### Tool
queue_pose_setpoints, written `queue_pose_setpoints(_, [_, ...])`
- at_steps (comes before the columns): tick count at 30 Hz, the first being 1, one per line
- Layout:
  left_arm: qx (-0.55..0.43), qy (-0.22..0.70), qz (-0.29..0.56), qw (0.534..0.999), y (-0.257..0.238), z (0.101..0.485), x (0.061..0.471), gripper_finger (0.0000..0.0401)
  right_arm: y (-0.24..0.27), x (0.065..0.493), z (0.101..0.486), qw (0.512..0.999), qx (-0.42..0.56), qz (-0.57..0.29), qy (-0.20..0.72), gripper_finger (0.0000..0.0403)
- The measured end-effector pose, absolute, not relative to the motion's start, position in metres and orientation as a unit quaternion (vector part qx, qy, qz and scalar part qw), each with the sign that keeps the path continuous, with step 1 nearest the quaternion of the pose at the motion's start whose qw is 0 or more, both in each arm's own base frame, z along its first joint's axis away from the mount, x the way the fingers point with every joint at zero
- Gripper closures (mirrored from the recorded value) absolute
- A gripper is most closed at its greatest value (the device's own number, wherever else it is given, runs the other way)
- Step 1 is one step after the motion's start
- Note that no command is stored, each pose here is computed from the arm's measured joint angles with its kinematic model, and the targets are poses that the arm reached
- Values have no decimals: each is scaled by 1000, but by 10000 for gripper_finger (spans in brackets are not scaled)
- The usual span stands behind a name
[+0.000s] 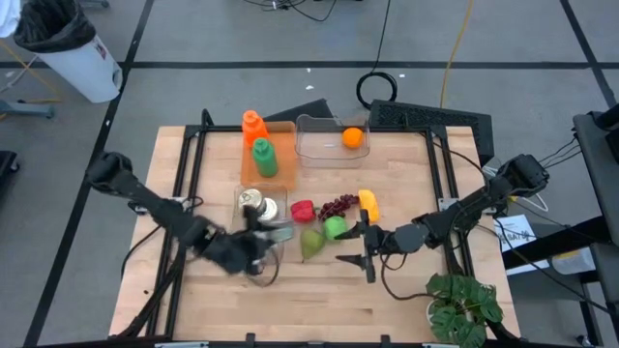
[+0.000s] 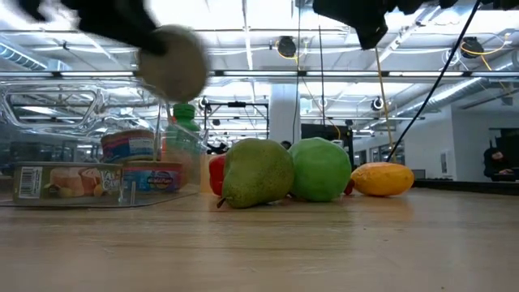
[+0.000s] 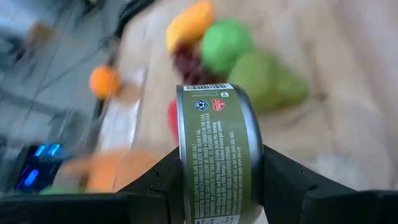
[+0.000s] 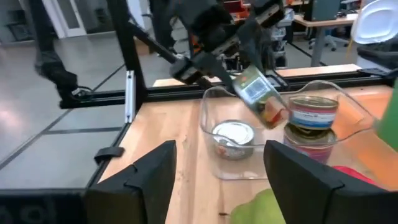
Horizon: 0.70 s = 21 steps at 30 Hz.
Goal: Pick & Place Food Item
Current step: Put the green tuna can into the bottom transparent bin
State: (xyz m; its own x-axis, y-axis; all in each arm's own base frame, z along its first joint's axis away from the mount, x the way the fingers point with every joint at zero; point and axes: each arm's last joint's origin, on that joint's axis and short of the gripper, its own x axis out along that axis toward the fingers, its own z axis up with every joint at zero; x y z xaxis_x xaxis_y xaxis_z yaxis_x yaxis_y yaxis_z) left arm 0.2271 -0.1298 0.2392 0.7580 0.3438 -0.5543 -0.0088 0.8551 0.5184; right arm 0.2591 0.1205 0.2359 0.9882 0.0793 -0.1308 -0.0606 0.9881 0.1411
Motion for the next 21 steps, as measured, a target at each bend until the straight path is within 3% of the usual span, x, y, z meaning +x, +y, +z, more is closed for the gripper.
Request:
queue_pose_setpoints(7, [192,395,129,889,-146,222,187,245,115,262,235,995,67,23,72,188])
queue_pose_setpoints(18, [158,462,123,864,-146,193,191,245,114,262,235,995,67,23,72,189])
queue_pose_setpoints(21, [129,458,128,870,-146,193,194,199,114,262,235,995,67,23,72,190])
